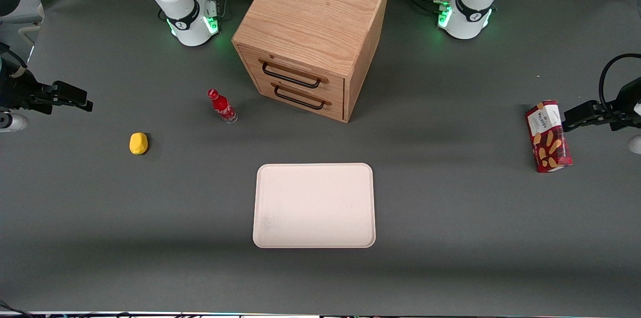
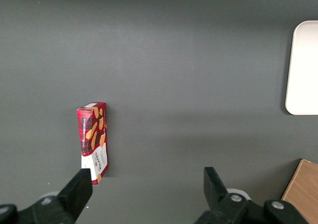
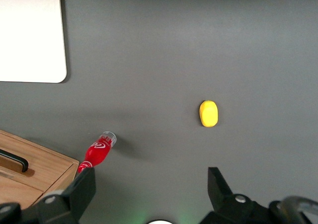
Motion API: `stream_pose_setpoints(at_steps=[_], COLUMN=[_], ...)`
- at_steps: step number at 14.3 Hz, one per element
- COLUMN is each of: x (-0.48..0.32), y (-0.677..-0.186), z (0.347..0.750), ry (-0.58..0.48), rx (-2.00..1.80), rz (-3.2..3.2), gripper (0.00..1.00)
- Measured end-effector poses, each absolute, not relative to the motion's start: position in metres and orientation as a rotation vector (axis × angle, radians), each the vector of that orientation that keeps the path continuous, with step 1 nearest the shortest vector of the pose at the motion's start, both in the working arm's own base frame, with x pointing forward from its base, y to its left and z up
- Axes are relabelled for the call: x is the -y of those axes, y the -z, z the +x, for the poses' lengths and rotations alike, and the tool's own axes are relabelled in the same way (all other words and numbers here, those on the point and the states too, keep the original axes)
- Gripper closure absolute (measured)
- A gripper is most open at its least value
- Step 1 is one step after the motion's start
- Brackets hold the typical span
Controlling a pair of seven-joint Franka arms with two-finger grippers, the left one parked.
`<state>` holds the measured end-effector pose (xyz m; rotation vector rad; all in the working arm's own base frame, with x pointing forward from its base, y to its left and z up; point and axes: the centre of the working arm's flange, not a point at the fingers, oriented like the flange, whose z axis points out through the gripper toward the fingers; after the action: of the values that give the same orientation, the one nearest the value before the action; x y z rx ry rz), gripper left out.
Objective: Place coke bottle on tray
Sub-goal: 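Move the open right gripper over the small red Coca-Cola bottle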
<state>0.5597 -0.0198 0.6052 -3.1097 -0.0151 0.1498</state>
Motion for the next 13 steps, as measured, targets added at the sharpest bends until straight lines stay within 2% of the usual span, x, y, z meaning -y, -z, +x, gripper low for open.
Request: stream_pose_setpoints(at_steps=[6,10,13], x=[0.018,0.002,-0.031], y=[-0.594,-0.569,-0.537], z=[0.558,0.555,0.554], ry=[-0.187,-0.262,-0.271], rx=[0.016,0.049,0.098], rz=[-3.102,-3.072,-3.056], gripper=[0.00,0.00,0.00])
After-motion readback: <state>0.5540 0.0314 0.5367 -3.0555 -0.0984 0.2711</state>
